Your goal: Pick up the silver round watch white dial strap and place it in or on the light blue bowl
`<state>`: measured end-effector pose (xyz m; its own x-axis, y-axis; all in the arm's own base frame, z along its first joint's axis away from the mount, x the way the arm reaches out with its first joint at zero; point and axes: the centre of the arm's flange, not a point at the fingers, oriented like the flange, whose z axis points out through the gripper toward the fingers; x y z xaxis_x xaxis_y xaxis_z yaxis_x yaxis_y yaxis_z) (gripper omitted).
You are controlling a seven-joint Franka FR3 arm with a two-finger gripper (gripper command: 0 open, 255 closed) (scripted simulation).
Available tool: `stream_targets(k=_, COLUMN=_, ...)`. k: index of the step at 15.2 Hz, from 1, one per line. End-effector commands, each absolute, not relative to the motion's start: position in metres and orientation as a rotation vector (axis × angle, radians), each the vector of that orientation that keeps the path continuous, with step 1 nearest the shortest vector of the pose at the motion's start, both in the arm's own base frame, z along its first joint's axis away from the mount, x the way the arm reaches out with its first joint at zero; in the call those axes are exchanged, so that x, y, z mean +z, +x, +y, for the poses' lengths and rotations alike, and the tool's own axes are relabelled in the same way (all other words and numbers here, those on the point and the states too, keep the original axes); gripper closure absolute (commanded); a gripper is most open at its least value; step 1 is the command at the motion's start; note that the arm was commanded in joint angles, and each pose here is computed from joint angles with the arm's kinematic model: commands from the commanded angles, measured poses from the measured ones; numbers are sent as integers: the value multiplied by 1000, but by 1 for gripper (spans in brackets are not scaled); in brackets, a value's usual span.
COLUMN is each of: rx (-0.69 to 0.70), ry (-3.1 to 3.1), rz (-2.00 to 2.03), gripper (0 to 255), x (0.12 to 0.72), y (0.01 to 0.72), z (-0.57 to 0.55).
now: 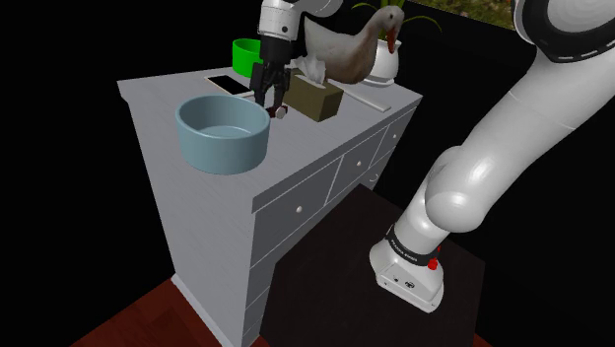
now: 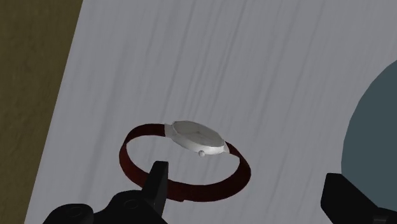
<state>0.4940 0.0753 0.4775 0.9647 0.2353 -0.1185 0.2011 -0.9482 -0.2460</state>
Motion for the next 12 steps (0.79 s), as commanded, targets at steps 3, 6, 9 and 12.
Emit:
stream_targets(k=3, rx=215, ry=-2881, rz=-325, gripper=255, x=478, y=494, z=75)
stream_targets(k=6, rx=215, ry=-2881, rz=-324, gripper=255, x=478, y=494, z=75)
stream_targets(k=9, rx=215, ry=-2881, rz=-324, gripper=255, x=478, y=494, z=75)
stream_targets(k=12, rx=215, ry=-2881, rz=-324, gripper=255, x=488, y=494, z=75)
